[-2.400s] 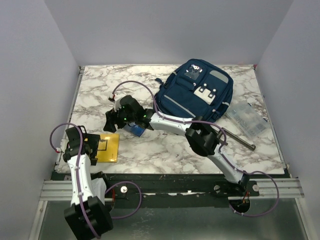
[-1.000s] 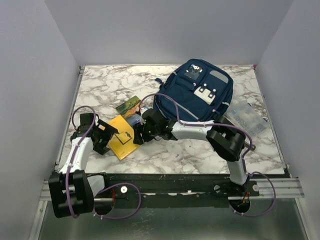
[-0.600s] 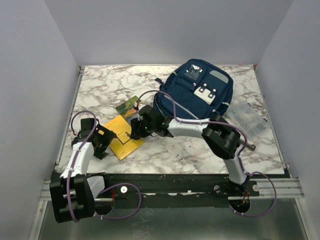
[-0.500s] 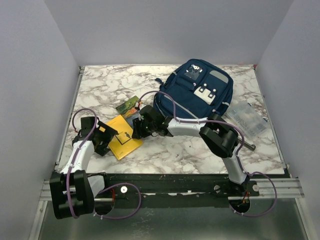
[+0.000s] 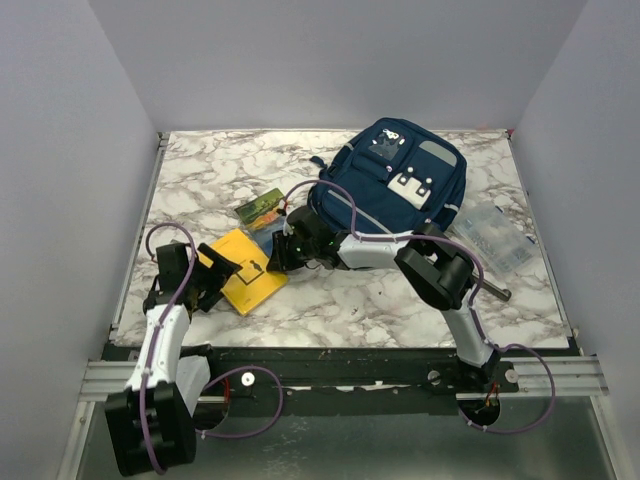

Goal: Pack the student bag
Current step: Pick up the book from the center of the board.

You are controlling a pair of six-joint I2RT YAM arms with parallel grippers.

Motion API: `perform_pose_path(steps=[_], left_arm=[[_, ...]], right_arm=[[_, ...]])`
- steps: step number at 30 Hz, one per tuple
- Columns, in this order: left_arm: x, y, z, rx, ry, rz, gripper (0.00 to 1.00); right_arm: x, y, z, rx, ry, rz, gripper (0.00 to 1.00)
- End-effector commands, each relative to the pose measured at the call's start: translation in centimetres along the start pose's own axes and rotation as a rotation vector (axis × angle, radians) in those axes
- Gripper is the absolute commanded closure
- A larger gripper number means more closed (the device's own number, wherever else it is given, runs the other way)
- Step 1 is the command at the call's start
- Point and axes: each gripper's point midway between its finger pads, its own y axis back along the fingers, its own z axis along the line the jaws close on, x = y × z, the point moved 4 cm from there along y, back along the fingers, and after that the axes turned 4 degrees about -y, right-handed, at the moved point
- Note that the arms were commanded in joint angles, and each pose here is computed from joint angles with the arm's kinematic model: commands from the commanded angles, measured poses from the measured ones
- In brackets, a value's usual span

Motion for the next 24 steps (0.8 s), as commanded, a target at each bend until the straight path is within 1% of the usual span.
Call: perform_pose_path(steps=[1, 4, 9, 12, 15, 17, 21, 24], left_arm=[[0.6, 3.0, -5.7, 0.336, -0.047, 0.039, 0.09], [0.5, 3.0, -6.0, 0.338, -0.038, 0.048, 0.09], [0.0, 2.6, -6.4, 0.322, -0.035, 0.076, 0.13], [0.0, 2.8, -7.2, 0.341, -0.045, 0.081, 0.2], [-0.1, 3.4, -7.9, 0.378, -0.059, 0.05, 0.28], [-0.2, 3.6, -8.3, 0.401, -0.067, 0.024, 0.3], [-0.1, 2.9, -7.9, 0.378, -0.059, 0.035, 0.35], [0.0, 2.1, -7.3, 0.343, -0.055, 0.049, 0.42]], right_arm=[[3.4, -1.2, 0.2, -0.066, -0.032, 0.1, 0.67], [3.4, -1.1, 0.3, -0.076, -0.038, 0.104, 0.66], [3.5, -1.2, 0.5, -0.095, -0.048, 0.109, 0.66], [3.5, -1.3, 0.5, -0.099, -0.05, 0.109, 0.67], [3.5, -1.4, 0.5, -0.105, -0.053, 0.111, 0.67], [3.5, -1.5, 0.7, -0.112, -0.051, 0.112, 0.67], [3.5, -1.4, 0.7, -0.118, -0.054, 0.114, 0.68], [3.7, -1.4, 0.8, -0.128, -0.061, 0.119, 0.68]])
